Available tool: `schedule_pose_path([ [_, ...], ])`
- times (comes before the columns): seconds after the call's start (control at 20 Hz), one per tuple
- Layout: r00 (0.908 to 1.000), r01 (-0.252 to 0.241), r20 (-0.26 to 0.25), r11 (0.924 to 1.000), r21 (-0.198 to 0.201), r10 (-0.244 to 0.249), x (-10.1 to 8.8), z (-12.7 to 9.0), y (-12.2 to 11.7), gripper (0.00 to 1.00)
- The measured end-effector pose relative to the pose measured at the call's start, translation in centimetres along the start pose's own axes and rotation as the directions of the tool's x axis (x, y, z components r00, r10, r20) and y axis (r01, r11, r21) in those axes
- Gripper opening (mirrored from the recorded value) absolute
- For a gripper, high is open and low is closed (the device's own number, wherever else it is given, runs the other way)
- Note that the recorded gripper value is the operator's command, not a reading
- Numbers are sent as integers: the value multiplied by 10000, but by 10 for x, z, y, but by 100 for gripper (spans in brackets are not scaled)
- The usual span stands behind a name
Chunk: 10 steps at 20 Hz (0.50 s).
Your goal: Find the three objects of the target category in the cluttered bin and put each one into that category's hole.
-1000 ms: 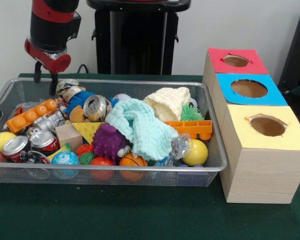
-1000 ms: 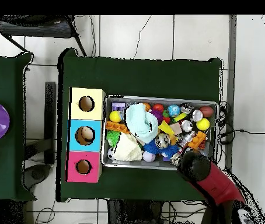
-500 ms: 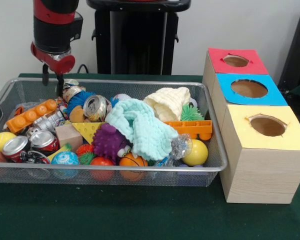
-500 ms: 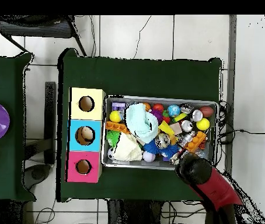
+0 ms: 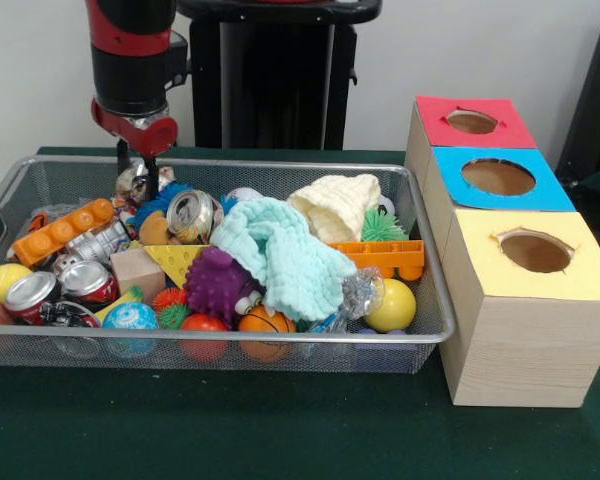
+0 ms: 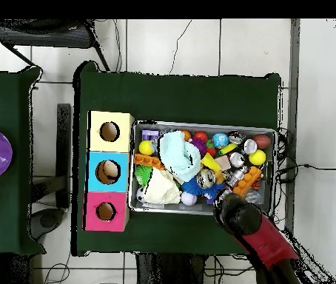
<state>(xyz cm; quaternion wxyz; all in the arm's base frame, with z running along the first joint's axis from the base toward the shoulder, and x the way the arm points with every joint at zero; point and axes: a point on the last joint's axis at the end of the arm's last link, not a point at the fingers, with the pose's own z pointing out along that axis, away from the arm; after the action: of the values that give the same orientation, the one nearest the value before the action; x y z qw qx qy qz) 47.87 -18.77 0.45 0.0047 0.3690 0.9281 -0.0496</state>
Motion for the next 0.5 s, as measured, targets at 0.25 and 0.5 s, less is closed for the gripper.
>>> schedule_pose_path([
  [0.25,9991,-10,418,9996,-290,22,2,12,10,100],
  [0.5,9962,-25,868,9994,-346,55,-1,20,12,100],
])
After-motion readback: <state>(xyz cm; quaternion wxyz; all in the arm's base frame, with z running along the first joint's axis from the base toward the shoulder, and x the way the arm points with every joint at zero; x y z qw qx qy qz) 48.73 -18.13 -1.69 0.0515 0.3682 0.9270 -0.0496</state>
